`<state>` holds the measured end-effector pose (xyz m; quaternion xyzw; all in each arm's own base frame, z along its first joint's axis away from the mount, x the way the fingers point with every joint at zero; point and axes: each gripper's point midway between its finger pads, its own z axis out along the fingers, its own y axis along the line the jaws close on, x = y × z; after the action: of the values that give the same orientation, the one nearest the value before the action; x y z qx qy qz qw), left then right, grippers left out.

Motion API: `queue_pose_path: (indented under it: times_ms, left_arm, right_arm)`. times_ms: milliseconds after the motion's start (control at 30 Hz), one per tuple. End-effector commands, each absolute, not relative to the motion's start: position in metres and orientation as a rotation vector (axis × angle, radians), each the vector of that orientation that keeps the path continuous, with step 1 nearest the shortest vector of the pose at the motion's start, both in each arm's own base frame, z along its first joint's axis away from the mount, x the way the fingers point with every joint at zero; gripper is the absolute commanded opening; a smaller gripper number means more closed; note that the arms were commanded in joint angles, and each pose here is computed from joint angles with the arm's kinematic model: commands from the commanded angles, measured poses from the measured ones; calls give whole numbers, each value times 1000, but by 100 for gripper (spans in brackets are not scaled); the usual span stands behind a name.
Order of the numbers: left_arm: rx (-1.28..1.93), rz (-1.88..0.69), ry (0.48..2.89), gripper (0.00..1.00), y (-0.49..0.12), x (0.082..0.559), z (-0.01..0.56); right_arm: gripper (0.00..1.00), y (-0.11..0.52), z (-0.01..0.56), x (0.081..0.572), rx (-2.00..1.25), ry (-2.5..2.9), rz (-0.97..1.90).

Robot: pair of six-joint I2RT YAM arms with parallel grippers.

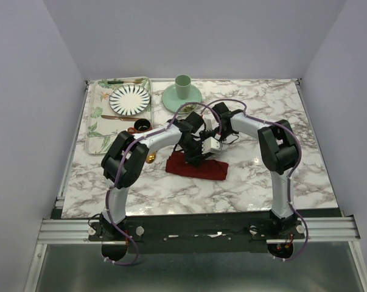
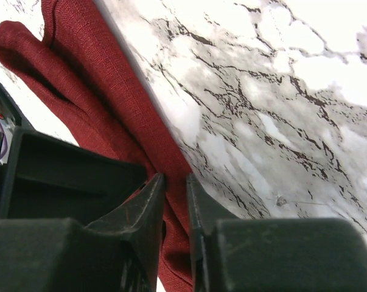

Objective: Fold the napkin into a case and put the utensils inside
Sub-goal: Smooth out the smaller rectangle-folded napkin at the center of the board.

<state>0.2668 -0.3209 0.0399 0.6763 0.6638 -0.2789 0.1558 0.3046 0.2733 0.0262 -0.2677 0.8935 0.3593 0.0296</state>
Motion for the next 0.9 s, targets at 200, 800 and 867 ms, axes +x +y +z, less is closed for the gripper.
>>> queue_pose_path:
  times_ms: [200, 800, 867]
  left_arm:
    - [1940, -777, 1867, 4, -327, 268, 43]
    - [1860, -771, 1876, 50, -322, 273, 61]
    - [1863, -794, 1877, 51, -324, 270, 61]
  right_arm:
    - [18, 283, 25, 294, -873, 2753, 1169]
    - [15, 280, 23, 291, -887, 2757, 1145]
    - [15, 280, 23, 292, -881, 2759, 1148]
